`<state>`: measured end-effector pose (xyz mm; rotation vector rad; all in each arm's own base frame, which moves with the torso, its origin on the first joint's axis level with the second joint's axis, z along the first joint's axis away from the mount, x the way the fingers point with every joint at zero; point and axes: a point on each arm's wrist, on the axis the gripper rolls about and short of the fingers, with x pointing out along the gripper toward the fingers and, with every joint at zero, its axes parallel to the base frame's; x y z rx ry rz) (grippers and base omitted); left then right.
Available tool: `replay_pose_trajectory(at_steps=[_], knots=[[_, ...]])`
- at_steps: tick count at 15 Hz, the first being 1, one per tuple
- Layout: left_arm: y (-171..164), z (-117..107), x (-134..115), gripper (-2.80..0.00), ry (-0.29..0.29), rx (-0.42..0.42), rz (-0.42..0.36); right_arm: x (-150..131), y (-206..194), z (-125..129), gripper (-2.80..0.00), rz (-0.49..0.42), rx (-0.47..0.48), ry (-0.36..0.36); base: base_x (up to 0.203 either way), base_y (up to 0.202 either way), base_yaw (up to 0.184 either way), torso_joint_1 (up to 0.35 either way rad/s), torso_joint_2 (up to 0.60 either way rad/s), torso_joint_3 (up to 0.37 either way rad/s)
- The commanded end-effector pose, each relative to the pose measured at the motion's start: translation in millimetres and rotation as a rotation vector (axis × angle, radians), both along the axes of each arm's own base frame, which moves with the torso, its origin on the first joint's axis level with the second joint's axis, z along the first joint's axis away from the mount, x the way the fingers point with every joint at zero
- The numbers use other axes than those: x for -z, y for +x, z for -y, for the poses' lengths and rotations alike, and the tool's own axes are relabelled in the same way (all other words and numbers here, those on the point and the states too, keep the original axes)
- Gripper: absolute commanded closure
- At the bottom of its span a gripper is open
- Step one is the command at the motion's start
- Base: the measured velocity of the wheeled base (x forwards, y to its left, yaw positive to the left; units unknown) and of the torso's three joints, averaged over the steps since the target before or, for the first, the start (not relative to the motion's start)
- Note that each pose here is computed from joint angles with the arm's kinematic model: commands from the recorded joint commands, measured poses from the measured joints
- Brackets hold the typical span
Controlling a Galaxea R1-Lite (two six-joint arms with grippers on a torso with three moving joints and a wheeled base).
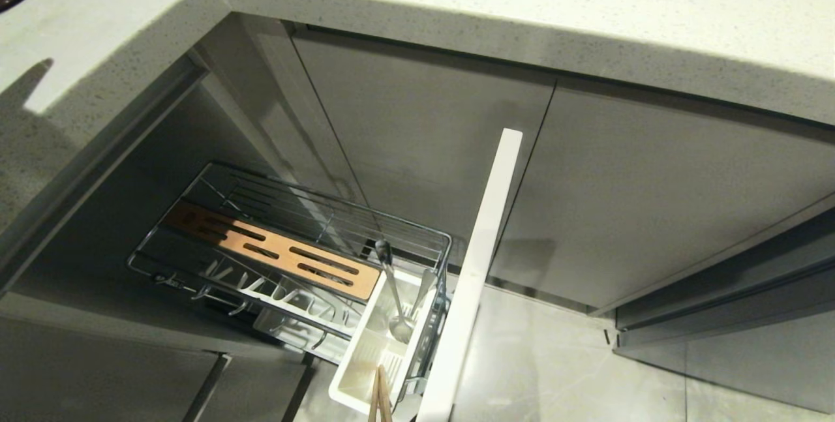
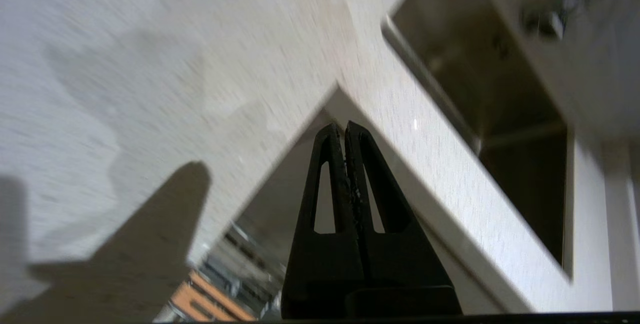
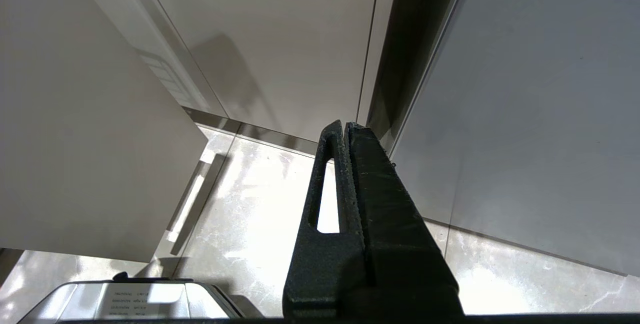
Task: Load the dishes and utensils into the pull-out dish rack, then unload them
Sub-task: Take the fork out of the cupboard
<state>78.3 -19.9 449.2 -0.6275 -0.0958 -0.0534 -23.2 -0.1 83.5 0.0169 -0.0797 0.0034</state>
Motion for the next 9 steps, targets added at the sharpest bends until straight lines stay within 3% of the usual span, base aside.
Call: replay_pose_trajectory(at_steps=[1, 3, 5, 9], knots=[[14.5, 24.3, 18.5, 0.00, 0.059, 0.145, -0.076, 7.1, 2.2, 0.0, 0.00, -0.026, 0.000, 0.000, 0.000, 0.000, 0.000, 0.000, 0.00, 0.000], [22.6, 49.8, 38.5, 0.00, 0.152, 0.197, -0.109, 7.2, 2.2, 0.0, 0.00, -0.026, 0.000, 0.000, 0.000, 0.000, 0.000, 0.000, 0.00, 0.000], [32.0, 74.5, 59.7, 0.00, 0.256, 0.186, -0.132, 7.3, 2.2, 0.0, 0.00, -0.026, 0.000, 0.000, 0.000, 0.000, 0.000, 0.000, 0.00, 0.000], [35.1, 102.6, 91.2, 0.00, 0.433, 0.272, -0.193, 7.1, 2.2, 0.0, 0.00, -0.026, 0.000, 0.000, 0.000, 0.000, 0.000, 0.000, 0.00, 0.000]])
